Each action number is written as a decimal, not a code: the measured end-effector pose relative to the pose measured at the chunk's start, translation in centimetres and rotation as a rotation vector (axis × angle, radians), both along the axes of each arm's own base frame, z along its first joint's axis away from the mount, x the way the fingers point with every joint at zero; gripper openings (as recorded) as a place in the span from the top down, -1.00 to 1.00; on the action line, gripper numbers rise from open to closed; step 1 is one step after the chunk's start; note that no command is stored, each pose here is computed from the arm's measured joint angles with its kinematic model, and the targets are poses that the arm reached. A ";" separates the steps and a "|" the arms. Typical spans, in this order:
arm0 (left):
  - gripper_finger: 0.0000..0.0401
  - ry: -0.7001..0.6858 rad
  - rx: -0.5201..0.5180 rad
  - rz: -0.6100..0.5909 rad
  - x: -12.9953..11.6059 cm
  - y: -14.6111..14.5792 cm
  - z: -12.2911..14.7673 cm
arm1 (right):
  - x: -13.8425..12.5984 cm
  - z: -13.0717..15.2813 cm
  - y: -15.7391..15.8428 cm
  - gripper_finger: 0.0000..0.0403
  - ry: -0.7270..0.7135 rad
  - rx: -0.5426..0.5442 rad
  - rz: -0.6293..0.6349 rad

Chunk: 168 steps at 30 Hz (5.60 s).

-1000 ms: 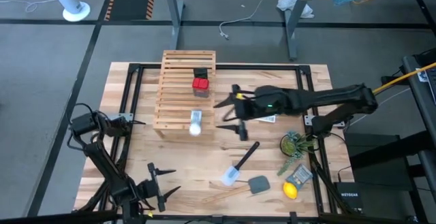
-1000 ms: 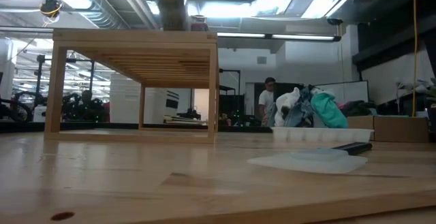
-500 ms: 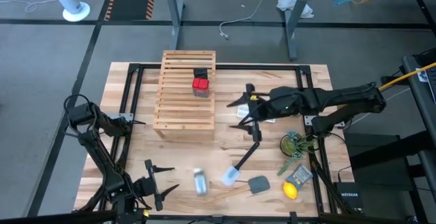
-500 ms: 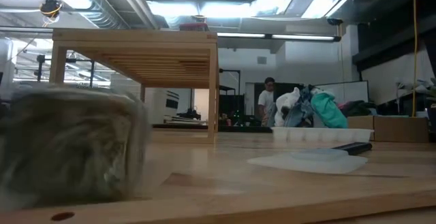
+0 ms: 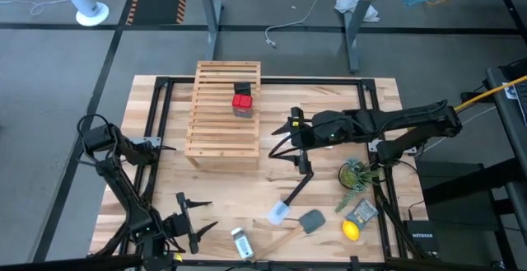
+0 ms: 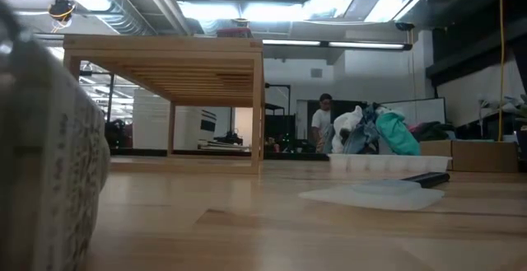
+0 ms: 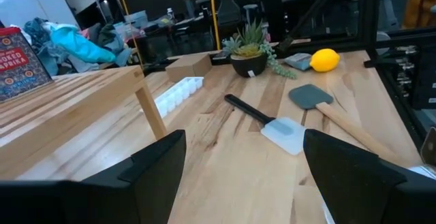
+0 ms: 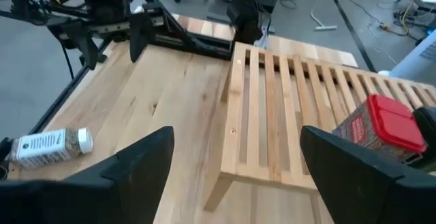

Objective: Shelf spices
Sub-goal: Put the white seasoning bottle on the shelf

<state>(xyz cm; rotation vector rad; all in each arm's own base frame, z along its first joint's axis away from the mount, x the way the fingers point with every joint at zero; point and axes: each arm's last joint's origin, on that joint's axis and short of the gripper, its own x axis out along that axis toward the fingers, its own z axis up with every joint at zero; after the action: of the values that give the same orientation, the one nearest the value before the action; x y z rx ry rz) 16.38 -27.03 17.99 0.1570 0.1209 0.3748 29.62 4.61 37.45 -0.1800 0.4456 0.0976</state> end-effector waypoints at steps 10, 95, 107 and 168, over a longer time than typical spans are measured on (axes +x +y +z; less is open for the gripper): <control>-0.44 0.067 -0.192 -0.082 0.1 -0.4 -0.4 | 1.5 -2.9 2.0 -0.62 0.198 0.269 0.121; 0.99 0.372 -0.359 -0.186 11.2 -0.9 -10.1 | 11.6 -26.7 15.2 0.97 0.272 0.176 0.163; 1.00 0.319 -0.155 -0.066 10.3 -0.5 -10.4 | 13.4 -25.1 10.9 0.96 0.204 0.112 0.116; 1.00 0.187 -0.204 0.128 4.7 -0.4 -9.6 | 7.0 -24.2 16.8 0.99 0.249 -0.037 -0.043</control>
<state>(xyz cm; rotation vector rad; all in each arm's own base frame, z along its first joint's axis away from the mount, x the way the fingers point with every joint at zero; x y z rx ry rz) 21.06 -27.43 8.38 -0.0176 0.3530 0.4723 36.58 21.41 13.21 -0.1955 0.6990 0.0697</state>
